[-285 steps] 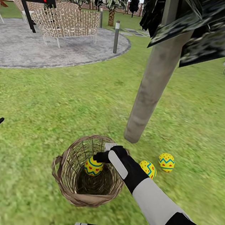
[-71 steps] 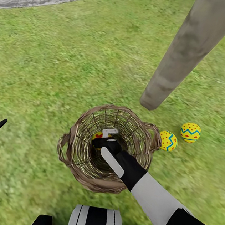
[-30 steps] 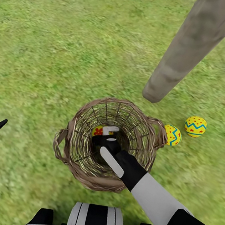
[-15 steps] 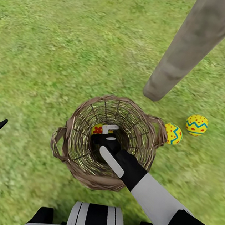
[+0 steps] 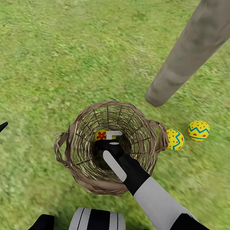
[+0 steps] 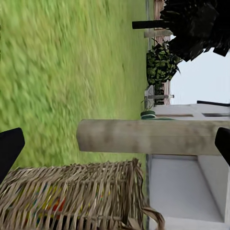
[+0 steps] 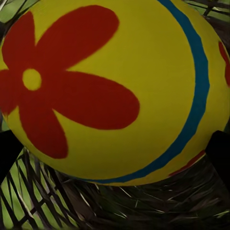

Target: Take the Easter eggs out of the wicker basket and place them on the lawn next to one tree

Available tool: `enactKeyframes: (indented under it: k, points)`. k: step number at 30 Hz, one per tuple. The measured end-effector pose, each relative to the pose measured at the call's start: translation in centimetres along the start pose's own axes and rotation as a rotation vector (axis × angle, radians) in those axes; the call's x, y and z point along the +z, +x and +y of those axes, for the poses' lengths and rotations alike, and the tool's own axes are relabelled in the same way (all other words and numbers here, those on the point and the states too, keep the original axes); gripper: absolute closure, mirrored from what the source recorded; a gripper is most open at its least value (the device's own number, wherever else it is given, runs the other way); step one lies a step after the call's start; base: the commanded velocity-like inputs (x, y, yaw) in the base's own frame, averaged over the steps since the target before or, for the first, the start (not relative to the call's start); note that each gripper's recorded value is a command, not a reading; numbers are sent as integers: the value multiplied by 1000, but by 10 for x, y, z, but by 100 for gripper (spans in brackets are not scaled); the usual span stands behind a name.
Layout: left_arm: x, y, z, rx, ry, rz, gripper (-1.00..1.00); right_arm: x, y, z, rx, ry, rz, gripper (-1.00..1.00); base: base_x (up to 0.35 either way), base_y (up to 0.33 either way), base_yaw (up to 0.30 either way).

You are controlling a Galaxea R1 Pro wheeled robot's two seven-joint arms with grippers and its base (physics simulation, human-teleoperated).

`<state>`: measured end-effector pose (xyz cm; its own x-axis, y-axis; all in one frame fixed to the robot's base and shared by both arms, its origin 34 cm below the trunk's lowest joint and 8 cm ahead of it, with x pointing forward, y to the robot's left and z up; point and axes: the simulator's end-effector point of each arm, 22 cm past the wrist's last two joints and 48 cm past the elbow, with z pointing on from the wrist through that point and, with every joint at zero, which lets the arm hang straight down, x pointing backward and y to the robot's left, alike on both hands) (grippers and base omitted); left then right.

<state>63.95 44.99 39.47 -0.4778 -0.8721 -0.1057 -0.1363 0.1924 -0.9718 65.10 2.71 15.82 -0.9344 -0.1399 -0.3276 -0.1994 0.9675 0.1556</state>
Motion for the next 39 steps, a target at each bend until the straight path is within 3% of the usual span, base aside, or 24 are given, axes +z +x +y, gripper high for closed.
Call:
enactKeyframes:
  k: [13,24,39]
  points:
    - [1,-1,-8,13,10,4,-100,-4,-4,0,-3,2,-5,100,-2,0,0]
    - [7,3,-23,48,32,26,-100,-4,-3,0,-5,3,-2,100,-144,0,0]
    - [2,-4,-59,80,79,20,-100,-35,-38,1,-16,20,-73,100,-1,0,0]
